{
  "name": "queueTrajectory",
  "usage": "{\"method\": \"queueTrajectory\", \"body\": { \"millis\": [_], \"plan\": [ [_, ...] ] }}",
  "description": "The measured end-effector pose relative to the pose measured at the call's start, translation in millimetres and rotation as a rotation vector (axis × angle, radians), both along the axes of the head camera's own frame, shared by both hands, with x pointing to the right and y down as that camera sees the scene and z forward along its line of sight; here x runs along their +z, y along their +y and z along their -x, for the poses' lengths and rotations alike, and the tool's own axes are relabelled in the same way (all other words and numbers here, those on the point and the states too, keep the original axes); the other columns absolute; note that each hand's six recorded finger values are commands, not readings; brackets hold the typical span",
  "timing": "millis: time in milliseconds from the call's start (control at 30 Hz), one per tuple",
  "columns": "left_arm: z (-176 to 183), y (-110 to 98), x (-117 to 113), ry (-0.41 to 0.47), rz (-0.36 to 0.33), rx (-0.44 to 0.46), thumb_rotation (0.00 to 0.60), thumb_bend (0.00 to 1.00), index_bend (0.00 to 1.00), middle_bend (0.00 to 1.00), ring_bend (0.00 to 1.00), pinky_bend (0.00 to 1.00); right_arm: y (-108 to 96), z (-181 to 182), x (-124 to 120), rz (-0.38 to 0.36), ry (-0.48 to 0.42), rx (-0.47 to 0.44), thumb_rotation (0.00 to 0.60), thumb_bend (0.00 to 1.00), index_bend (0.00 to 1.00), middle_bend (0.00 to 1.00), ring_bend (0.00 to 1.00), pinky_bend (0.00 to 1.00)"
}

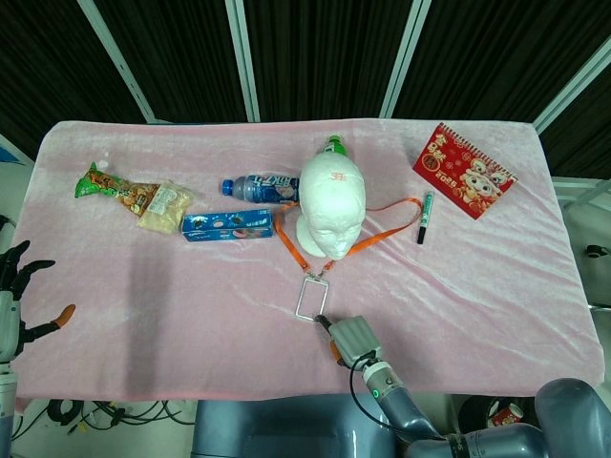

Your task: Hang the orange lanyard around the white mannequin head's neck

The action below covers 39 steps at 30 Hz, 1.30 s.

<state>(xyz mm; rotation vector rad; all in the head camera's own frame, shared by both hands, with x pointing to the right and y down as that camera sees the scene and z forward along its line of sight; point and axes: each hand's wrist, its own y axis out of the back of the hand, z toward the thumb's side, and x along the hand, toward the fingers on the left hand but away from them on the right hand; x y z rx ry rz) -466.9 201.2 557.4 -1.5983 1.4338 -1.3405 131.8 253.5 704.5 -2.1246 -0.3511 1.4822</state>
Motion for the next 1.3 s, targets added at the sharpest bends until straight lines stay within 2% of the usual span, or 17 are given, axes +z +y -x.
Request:
{"method": "queueTrajectory", "body": {
  "millis": [600,1300],
  "plan": [
    [1,0,-1,-0.002,-0.004,-0.007,0.6,0.18,0.27,0.05,0.0,0.0,12,-22,-12,0.024,0.048,-0.051,0.6,0.64,0.27,0.87,0.86,0.78],
    [3,0,-2,-0.01,-0.009,-0.01,0.6,0.18,0.27,0.05,0.0,0.0,16,-46,-26,0.029,0.055,-0.008,0.6,0.64,0.27,0.87,0.86,0.78]
  ]
}}
